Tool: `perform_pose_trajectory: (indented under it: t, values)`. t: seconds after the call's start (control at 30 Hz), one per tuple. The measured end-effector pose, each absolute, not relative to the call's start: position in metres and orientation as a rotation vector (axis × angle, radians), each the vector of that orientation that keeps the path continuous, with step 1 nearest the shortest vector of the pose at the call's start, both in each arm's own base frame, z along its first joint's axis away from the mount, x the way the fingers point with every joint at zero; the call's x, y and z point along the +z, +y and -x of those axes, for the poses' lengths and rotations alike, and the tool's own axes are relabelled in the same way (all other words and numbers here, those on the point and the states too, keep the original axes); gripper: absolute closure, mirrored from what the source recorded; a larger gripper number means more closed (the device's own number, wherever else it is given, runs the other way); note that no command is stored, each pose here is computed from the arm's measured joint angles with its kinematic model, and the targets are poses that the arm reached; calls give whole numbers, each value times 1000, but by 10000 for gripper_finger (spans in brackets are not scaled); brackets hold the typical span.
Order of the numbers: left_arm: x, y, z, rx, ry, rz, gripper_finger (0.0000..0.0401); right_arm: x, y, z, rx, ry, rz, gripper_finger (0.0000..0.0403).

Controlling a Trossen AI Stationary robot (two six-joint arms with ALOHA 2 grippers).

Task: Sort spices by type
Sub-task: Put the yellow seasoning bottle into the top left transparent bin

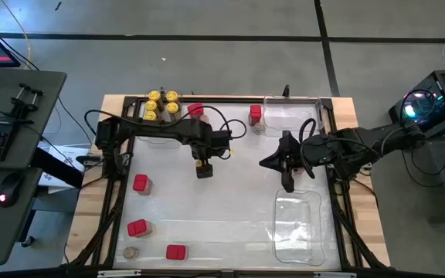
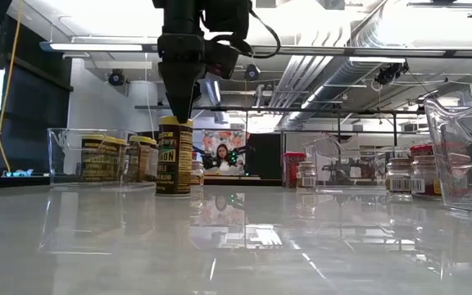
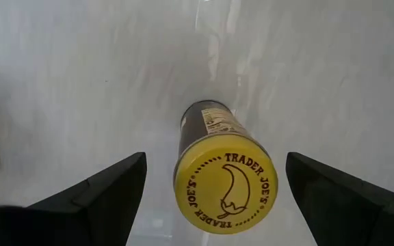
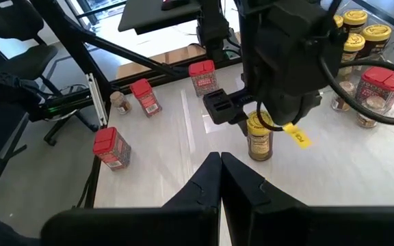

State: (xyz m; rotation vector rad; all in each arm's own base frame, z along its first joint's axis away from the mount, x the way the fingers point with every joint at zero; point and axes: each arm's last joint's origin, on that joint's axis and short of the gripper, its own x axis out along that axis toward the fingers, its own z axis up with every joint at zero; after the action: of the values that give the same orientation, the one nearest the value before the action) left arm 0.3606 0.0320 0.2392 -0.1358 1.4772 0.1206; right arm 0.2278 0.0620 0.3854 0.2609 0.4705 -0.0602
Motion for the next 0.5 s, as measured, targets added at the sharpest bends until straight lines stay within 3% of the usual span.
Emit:
perform_pose_trajectory:
  t: [0.5]
  values:
    - [205, 31, -351, 152, 1522, 176, 66, 385, 62, -228, -60, 471, -260, 403]
